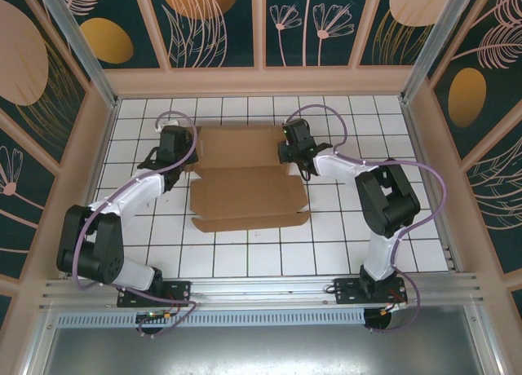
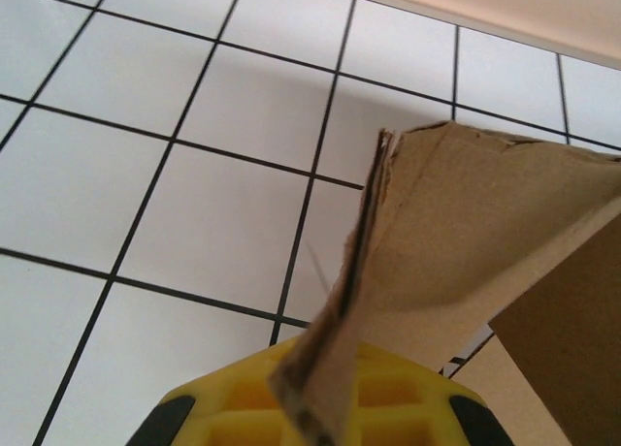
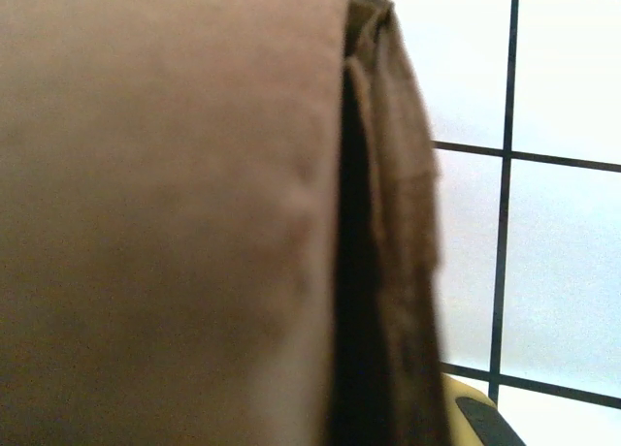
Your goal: Fold the paper box
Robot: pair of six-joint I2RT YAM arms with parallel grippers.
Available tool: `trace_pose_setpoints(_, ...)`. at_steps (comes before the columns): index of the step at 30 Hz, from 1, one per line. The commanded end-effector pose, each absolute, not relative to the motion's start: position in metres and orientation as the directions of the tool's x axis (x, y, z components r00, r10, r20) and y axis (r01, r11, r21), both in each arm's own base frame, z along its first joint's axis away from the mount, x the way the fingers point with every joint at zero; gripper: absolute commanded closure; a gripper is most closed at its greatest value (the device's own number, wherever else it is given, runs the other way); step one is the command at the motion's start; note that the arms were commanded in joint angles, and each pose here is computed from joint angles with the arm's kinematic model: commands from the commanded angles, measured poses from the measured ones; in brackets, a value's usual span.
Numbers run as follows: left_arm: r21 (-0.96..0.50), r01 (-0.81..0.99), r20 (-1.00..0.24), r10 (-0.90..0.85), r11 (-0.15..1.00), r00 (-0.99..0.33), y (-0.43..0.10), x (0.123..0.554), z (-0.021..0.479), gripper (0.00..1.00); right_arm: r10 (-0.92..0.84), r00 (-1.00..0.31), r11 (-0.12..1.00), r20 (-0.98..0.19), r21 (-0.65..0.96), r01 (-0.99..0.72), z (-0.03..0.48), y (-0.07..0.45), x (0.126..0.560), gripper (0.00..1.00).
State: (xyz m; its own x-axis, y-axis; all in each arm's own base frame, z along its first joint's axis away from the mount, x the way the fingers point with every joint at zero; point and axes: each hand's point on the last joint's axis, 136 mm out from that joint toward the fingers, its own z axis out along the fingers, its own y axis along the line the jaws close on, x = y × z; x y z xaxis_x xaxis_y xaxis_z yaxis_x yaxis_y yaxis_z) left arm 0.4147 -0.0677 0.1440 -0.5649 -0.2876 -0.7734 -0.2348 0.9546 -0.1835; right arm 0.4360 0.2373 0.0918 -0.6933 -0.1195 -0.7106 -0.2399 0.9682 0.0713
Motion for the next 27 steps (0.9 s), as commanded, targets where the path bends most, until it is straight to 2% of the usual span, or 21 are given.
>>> trace_pose_setpoints(1, -0.188, -0.394, -0.796, -0.375, 0.9, -0.476, -0.058, 0.425, 0.148, 1.0, -0.159, -0.745, 0.979, -0.648, -0.007, -0.203, 0.069, 0.227, 0.413, 1.0)
trace_pose_setpoints(7, -0.098, -0.503, -0.82, -0.355, 0.859, -0.448, -0.078, 0.438, 0.138, 1.0, -0.163, -0.737, 0.983, -0.656, -0.041, -0.181, 0.072, 0.241, 0.414, 1.0)
trace_pose_setpoints(11, -0.105, -0.546, -0.837, -0.37, 0.831, -0.402, -0.077, 0.438, 0.15, 0.98, -0.168, -0.739, 0.983, -0.652, -0.053, -0.177, 0.07, 0.242, 0.414, 1.0)
trace_pose_setpoints(15, -0.146, -0.505, -0.825, -0.386, 0.851, -0.412, -0.082, 0.433, 0.152, 0.78, -0.164, -0.737, 0.983, -0.656, -0.046, -0.178, 0.073, 0.234, 0.416, 1.0)
trace_pose_setpoints(16, -0.172, -0.469, -0.819, -0.39, 0.866, -0.421, -0.087, 0.431, 0.155, 0.59, -0.16, -0.737, 0.983, -0.657, -0.036, -0.181, 0.074, 0.232, 0.417, 1.0)
trace_pose_setpoints(17, -0.195, -0.433, -0.814, -0.392, 0.88, -0.428, -0.091, 0.426, 0.157, 0.45, -0.156, -0.737, 0.982, -0.657, -0.026, -0.185, 0.075, 0.229, 0.417, 1.0)
trace_pose_setpoints(18, -0.217, -0.402, -0.815, -0.392, 0.89, -0.427, -0.094, 0.422, 0.161, 0.39, -0.157, -0.736, 0.981, -0.659, -0.019, -0.193, 0.076, 0.228, 0.418, 1.0)
trace_pose_setpoints(22, -0.266, -0.181, -0.86, -0.318, 0.947, -0.4, -0.108, 0.402, 0.197, 0.28, -0.163, -0.733, 0.977, -0.66, -0.007, -0.211, 0.075, 0.221, 0.42, 1.0)
trace_pose_setpoints(27, -0.235, -0.056, -0.917, -0.24, 0.97, -0.319, -0.097, 0.381, 0.248, 0.28, -0.165, -0.73, 0.971, -0.663, 0.022, -0.239, 0.076, 0.221, 0.42, 1.0)
